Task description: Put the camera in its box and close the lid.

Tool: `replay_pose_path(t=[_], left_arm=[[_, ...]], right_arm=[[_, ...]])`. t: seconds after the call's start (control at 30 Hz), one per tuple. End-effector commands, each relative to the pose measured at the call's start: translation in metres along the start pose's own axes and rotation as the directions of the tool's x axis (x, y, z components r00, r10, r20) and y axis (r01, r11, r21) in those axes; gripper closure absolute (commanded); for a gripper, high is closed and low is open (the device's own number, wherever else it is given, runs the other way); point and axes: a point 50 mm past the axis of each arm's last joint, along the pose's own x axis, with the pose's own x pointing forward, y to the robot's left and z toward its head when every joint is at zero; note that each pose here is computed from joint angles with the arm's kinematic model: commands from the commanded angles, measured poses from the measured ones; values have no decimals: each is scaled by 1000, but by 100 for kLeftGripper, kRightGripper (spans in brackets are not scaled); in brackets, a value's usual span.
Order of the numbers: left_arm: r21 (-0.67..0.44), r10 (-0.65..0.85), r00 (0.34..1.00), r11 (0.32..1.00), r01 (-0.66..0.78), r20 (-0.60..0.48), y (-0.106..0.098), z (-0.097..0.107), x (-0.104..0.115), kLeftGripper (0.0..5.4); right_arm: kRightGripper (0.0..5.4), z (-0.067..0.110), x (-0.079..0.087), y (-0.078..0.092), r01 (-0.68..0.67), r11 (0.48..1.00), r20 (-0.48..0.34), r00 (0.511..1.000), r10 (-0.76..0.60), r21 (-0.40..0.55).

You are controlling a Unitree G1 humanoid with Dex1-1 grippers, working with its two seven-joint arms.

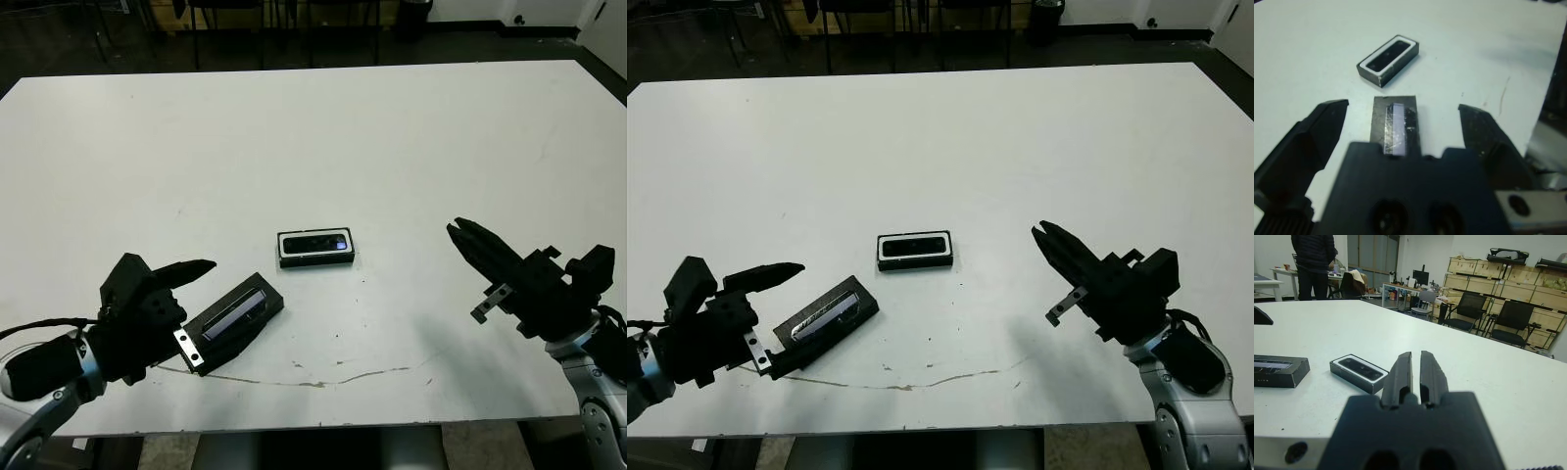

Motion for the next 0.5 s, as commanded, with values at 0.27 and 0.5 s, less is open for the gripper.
replay_pose_path(t=[0.27,0.5], left_arm=[[1,4,997,1000,-4,-79,1,-23,2,1],[3,23,997,1000,-22,-80,5,-31,4,1]], right_arm=[[540,-4,-4,2,-10,1000,-46,999,11,9],[540,0,-4,4,-2,1000,-70,998,1,-17]])
